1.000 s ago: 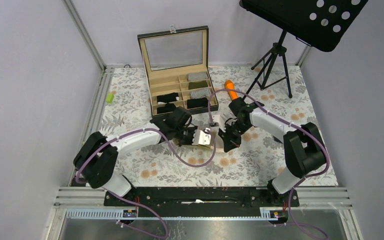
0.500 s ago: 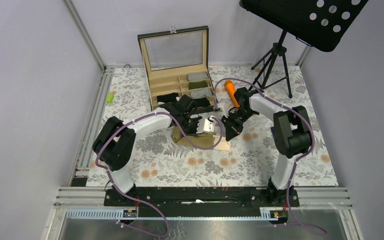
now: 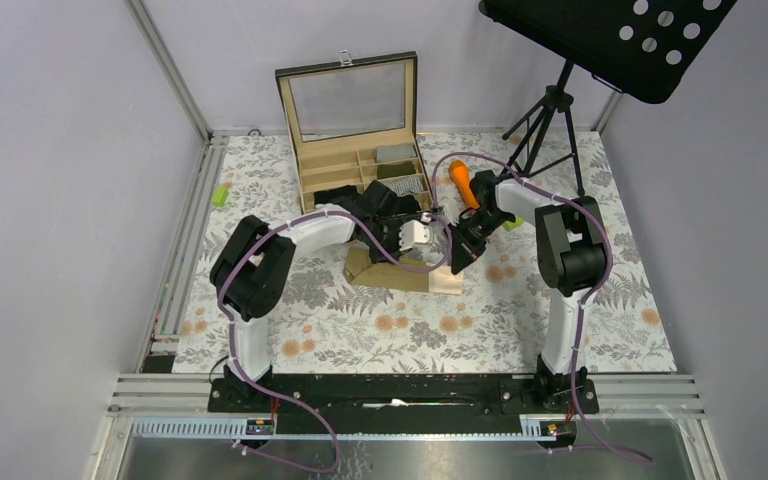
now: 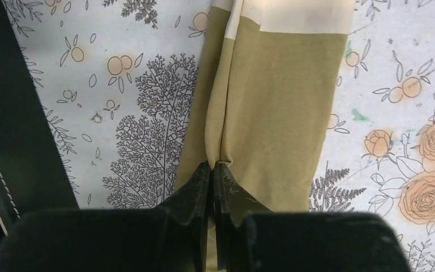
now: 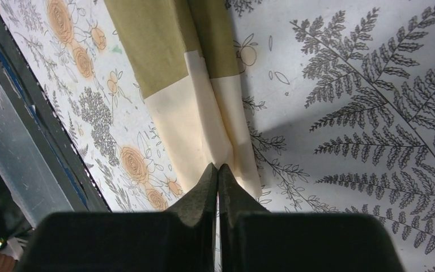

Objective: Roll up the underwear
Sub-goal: Fold the underwear at the center of the board.

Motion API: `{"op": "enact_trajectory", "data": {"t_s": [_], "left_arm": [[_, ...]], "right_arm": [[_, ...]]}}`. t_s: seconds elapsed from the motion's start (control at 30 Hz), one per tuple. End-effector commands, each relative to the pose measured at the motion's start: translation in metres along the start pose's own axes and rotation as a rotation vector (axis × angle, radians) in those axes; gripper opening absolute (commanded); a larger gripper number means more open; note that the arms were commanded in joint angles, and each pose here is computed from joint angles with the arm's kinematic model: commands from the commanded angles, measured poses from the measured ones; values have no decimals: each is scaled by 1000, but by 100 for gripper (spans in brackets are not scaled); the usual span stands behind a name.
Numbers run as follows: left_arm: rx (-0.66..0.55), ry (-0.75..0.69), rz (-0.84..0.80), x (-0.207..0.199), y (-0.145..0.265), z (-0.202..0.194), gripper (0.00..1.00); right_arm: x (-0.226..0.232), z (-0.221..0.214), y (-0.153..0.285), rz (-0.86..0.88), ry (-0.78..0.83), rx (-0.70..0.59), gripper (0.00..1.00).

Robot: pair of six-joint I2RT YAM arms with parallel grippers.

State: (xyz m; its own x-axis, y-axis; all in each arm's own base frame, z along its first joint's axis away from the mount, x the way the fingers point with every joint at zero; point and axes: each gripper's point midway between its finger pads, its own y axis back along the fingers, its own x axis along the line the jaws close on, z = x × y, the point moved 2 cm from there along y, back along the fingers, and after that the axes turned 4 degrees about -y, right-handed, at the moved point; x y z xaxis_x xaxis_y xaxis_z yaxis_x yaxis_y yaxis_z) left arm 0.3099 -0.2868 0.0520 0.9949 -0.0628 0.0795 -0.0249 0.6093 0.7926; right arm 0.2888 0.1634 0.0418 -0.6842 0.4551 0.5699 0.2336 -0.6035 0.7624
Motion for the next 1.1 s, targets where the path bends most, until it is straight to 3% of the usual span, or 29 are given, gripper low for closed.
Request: {"op": "enact_trajectory", "data": {"t_s": [0.0, 0.2, 0.3, 0.47, 0.6, 0.67, 0.77, 1.07], "left_arm": [[-14, 44, 92, 25, 4, 11, 10], [-65, 126, 204, 44, 24, 34, 32], [-120, 212, 327, 59, 47, 52, 39], [-188, 214, 432, 56, 78, 63, 43], [-129, 251, 375, 28, 72, 40, 44], [-95, 312, 333, 13, 67, 27, 44], [-81, 399, 302, -1, 65, 15, 44], [22, 527, 304, -14, 57, -20, 44]], "right_arm": [[-7, 16, 6, -38, -51, -42, 3], [-11, 39, 39, -176, -36, -127, 28], [0, 42, 57, -198, -7, -167, 34], [6, 27, 53, -188, -2, -145, 38], [0, 27, 47, -179, -6, -132, 45], [-7, 29, 42, -180, -10, -117, 53], [-17, 32, 36, -176, -5, -96, 57], [-23, 21, 6, -163, 17, -2, 54]]}}
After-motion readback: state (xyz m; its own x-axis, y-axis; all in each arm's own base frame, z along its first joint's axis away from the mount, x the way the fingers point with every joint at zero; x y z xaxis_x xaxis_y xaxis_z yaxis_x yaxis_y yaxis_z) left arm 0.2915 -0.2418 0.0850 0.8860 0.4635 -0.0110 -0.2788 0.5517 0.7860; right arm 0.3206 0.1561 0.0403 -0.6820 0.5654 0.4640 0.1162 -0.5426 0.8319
